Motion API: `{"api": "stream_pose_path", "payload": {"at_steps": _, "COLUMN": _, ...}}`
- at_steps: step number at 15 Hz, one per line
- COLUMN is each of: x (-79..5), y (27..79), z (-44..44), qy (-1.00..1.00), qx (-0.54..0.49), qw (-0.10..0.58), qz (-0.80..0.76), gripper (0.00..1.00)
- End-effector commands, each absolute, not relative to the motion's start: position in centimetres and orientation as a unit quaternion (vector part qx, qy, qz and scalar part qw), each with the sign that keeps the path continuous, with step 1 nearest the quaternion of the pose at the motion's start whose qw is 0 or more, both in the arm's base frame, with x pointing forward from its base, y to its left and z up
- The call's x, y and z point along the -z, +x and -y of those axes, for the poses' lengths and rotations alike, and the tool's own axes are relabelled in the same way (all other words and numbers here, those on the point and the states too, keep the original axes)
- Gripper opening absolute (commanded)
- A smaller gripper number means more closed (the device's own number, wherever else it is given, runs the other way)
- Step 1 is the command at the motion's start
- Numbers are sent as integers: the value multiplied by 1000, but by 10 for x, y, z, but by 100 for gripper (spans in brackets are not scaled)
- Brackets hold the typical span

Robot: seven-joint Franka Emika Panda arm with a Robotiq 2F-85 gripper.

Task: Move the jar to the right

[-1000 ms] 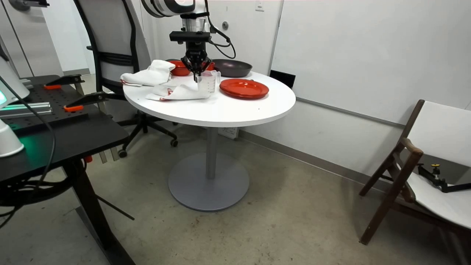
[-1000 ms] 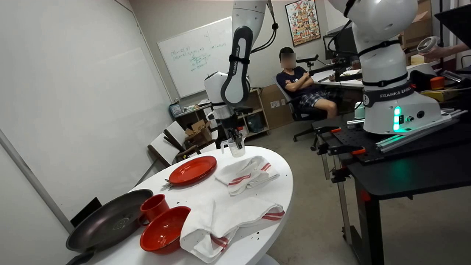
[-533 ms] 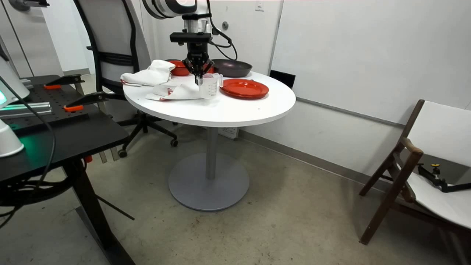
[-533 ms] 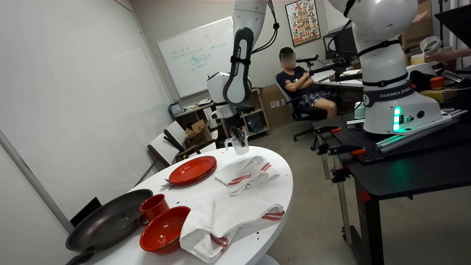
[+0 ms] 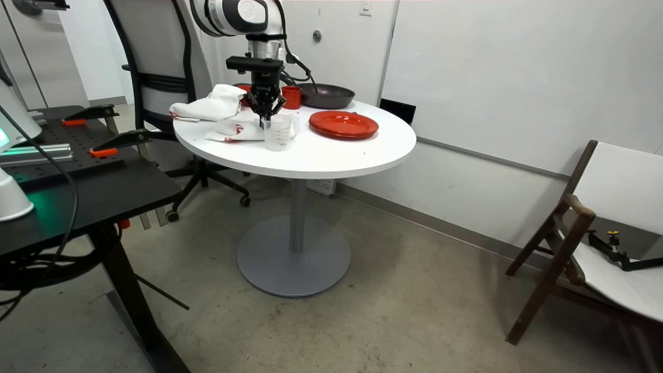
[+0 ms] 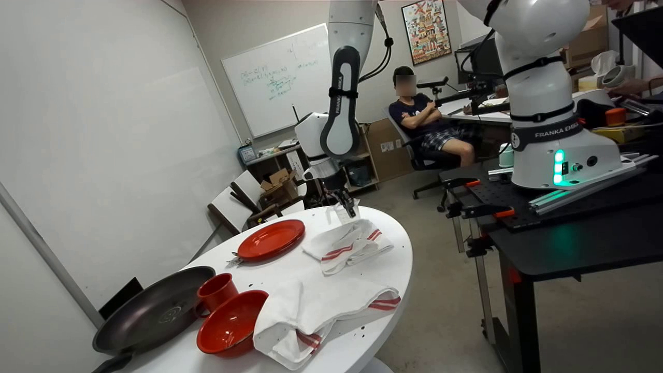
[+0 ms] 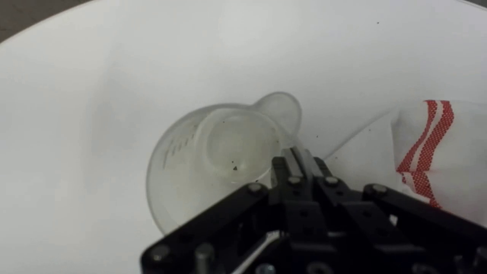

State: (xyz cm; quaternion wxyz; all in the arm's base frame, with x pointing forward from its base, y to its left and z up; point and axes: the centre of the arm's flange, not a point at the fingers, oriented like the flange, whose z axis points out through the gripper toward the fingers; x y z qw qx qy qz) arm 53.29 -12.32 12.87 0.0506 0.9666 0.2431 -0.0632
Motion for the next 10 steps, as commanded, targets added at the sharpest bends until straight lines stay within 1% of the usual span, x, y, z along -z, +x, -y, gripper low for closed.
{"api": "stream_pose_path", "payload": {"at_steps": 1, "x": -115, "y": 524, "z": 118, "qy": 966, "qx": 80, "qw": 47, "qz": -241, "gripper": 1}}
{"api": "stream_pose_path", "payload": {"at_steps": 7, "x": -122, "y": 525, "z": 119, "qy": 967, "qx": 70, "qw": 40, "qz": -240, "gripper": 1}}
{"api": "stream_pose_path", "payload": {"at_steps": 8, "x": -125, "y": 525, "z": 120, "qy": 968, "qx": 69, "qw": 38, "qz": -239, "gripper": 29}}
{"api": "stream_pose_path", "payload": {"at_steps": 9, "x": -127, "y": 525, "z": 120, "qy": 968, "qx": 68, "qw": 37, "qz": -238, "gripper": 29}}
{"api": "stream_pose_path", "payload": {"at_steps": 10, "x": -132, "y": 524, "z": 121, "qy": 969, "qx": 66, "qw": 37, "qz": -237, "gripper": 34}}
